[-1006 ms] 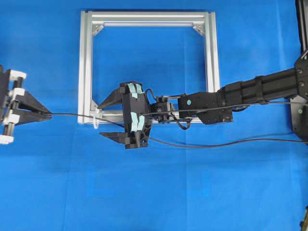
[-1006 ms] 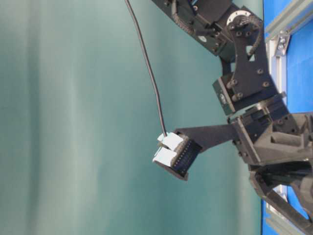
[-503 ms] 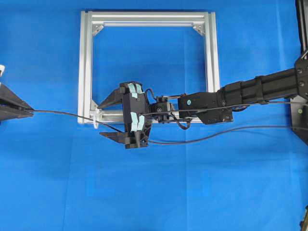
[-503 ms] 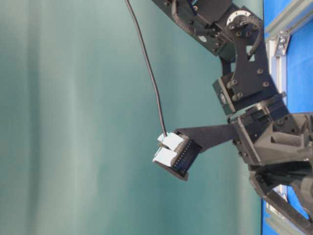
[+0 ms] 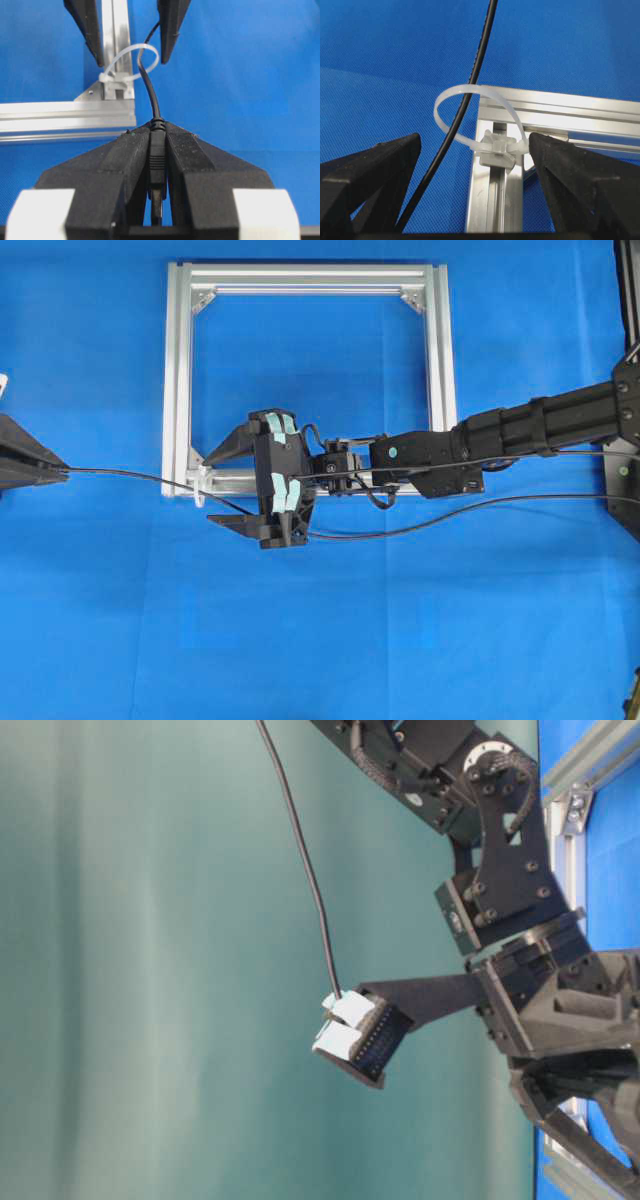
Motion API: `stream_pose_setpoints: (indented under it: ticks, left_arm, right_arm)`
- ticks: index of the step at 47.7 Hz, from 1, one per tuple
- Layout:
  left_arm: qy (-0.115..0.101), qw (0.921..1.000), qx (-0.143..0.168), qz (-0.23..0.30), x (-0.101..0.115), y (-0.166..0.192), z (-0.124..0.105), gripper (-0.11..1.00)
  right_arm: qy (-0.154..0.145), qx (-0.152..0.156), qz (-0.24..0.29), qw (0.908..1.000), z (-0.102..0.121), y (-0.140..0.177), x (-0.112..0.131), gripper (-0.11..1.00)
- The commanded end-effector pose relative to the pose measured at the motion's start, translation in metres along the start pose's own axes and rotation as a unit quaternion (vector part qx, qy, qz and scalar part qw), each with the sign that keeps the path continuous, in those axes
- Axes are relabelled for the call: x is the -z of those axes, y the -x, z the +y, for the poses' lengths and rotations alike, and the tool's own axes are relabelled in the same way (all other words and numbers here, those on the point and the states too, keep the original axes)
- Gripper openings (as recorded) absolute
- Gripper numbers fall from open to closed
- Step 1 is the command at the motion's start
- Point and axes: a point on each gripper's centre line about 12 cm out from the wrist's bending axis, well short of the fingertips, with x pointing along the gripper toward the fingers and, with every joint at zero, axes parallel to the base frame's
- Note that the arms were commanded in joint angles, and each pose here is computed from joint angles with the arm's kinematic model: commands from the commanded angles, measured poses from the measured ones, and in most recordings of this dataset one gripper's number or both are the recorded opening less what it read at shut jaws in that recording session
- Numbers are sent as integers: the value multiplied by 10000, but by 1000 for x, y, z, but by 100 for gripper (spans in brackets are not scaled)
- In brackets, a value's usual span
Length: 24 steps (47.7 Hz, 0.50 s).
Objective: Insert the wire through the string loop located on the left side.
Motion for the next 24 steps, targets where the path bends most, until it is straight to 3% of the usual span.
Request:
stream_pose_setpoints:
  ticks: [1, 15, 19, 24]
  left_arm:
    - [13, 10000, -9, -55, -6, 1, 0, 5]
    - [73, 9999, -5, -70, -7, 1, 0, 8]
    - [173, 9998, -7, -63, -7, 1, 0, 26]
    - [220, 9998, -12, -17, -5, 1, 0, 59]
  right_arm:
    - [-6, -22, -291, 9996, 2, 2, -24, 97]
    - [-12, -20, -314, 9995, 2, 1, -26, 97]
    - [-14, -13, -322, 9995, 1, 2, -28, 97]
    - [-18, -21, -345, 9994, 3, 3, -31, 97]
